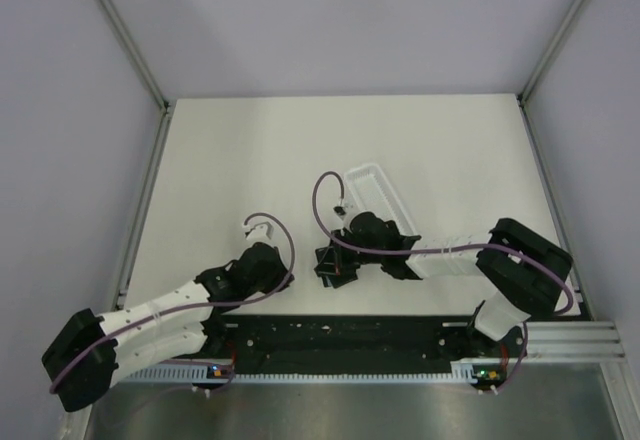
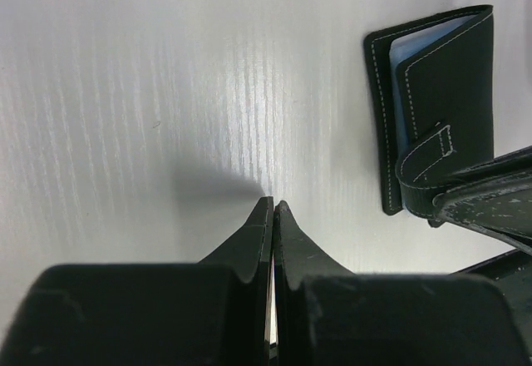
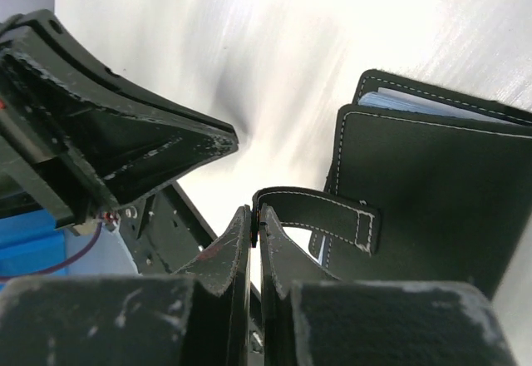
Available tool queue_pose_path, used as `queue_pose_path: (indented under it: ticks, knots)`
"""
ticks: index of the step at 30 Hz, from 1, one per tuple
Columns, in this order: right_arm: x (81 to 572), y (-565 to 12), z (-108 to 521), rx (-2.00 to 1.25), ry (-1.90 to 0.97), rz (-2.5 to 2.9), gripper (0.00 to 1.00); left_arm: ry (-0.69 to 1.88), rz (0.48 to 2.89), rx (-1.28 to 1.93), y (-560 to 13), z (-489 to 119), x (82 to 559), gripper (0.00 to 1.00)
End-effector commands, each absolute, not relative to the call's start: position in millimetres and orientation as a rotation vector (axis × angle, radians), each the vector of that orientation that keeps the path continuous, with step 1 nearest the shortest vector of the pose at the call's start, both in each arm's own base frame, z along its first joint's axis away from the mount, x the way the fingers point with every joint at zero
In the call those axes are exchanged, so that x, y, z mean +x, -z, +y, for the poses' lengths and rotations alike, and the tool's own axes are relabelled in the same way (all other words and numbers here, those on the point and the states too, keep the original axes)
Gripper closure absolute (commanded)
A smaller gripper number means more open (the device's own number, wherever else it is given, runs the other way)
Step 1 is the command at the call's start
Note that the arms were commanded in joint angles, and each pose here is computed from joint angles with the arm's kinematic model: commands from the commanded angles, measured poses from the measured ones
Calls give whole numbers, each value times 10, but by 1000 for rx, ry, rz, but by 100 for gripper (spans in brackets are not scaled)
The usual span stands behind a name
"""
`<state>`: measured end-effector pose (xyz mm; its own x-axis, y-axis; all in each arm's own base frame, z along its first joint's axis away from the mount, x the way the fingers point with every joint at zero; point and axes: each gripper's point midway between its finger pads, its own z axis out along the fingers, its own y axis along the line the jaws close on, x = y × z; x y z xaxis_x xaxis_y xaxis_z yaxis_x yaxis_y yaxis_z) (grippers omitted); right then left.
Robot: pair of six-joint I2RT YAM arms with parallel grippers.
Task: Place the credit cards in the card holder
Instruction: Close the card holder at the center of the board.
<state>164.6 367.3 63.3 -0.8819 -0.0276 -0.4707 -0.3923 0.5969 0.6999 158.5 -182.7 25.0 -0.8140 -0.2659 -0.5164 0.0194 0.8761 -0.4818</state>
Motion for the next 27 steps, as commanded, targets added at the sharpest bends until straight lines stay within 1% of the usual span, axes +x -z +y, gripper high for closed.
queue_pose_path:
  ticks: [1, 7, 10, 12, 14, 17, 19, 22, 27]
  knots:
    - [1695, -629, 3742, -343, -1229, 2388, 100, 639, 2400, -196, -408, -1835, 1667, 100]
    - [1693, -579, 3756, -349, -1229, 2395, 99, 636, 2397, -195, -415, -1826, 1667, 100]
    - [1698, -600, 3767, -352, -1234, 2388, 90, 628, 2400, -195, -408, -1821, 1670, 100]
    - [1705, -637, 3776, -356, -1237, 2381, 81, 623, 2398, -193, -414, -1820, 1676, 100]
    - [1707, -661, 3782, -361, -1238, 2378, 74, 621, 2395, -195, -429, -1817, 1685, 100]
    - [1712, -747, 3797, -361, -1257, 2361, 64, 618, 2389, -198, -448, -1805, 1690, 100]
    - [1704, -834, 3822, -371, -1281, 2339, 59, 616, 2386, -199, -460, -1796, 1689, 100]
    - [1707, -1000, 3841, -379, -1311, 2302, 54, 609, 2376, -201, -483, -1770, 1693, 100]
    - [1732, -1285, 3790, -389, -1304, 2235, 52, 604, 2363, -202, -521, -1741, 1692, 100]
